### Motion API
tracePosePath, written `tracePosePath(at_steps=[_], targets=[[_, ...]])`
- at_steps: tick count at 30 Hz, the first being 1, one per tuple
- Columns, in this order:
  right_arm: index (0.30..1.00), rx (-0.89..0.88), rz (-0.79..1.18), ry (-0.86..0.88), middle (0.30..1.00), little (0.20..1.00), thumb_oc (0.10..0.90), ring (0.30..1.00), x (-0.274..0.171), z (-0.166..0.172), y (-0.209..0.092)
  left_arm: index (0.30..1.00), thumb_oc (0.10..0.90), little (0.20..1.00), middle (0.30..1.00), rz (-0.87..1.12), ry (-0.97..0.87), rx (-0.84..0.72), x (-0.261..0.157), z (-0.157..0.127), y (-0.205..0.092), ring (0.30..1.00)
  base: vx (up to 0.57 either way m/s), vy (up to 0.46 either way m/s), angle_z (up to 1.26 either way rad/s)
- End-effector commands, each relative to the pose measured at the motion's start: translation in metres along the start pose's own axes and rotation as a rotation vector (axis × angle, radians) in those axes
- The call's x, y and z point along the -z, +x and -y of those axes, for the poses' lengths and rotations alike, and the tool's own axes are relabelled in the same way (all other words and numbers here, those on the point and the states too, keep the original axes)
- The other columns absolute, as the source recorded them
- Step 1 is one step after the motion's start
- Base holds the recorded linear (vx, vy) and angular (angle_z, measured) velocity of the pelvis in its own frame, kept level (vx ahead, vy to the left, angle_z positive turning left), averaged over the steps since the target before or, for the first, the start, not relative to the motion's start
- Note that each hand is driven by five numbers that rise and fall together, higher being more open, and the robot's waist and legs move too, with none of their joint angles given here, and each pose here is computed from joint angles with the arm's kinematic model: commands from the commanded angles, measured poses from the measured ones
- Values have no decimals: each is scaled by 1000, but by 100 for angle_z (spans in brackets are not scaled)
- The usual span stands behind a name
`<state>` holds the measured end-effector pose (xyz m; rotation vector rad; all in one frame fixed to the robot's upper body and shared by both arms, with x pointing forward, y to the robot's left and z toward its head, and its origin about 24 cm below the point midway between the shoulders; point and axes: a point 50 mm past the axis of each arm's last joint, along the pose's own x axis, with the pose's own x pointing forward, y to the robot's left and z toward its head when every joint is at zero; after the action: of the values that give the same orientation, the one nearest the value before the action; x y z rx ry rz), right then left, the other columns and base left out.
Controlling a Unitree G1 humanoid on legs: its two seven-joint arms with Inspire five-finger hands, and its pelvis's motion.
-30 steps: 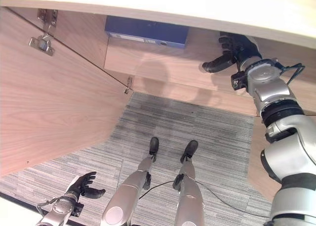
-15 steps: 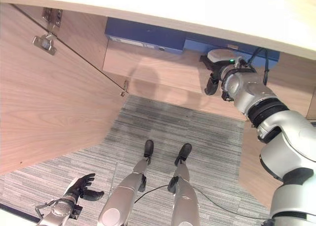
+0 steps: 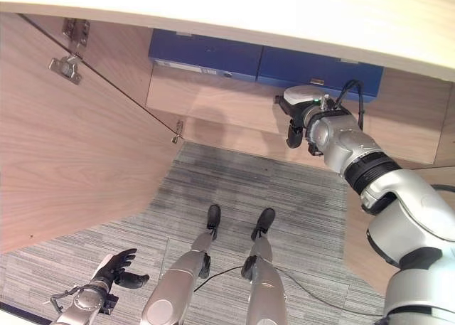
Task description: Put the empty folder in the office cabinet
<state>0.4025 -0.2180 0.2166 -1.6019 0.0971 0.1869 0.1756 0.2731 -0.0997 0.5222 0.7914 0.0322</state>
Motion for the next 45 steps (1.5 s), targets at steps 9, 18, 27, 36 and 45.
tracePosePath(at_steps=[9,18,27,36,45], targets=[[900,-511,97,196,900,900,800,900,-8,-115,-15,900,800,900,900,-82,111,-59,20,-27,-4,900,-7,-3,-1],[900,-566,-85,-156,900,900,800,900,-15,-203,-12,900,800,900,900,-156,134,-63,19,-18,5,900,-10,70,1],[900,-762,-254,261,900,900,800,900,-55,-336,-86,900,800,900,900,-241,188,0,28,15,5,900,9,106,-5],[900,-766,-1100,1069,900,900,800,900,9,-426,-245,900,800,900,900,-361,250,120,60,55,-12,900,68,153,-34],[900,-748,-1388,1233,900,900,800,900,-4,-449,-312,900,800,900,900,-443,240,217,85,81,-32,900,29,69,-26]])
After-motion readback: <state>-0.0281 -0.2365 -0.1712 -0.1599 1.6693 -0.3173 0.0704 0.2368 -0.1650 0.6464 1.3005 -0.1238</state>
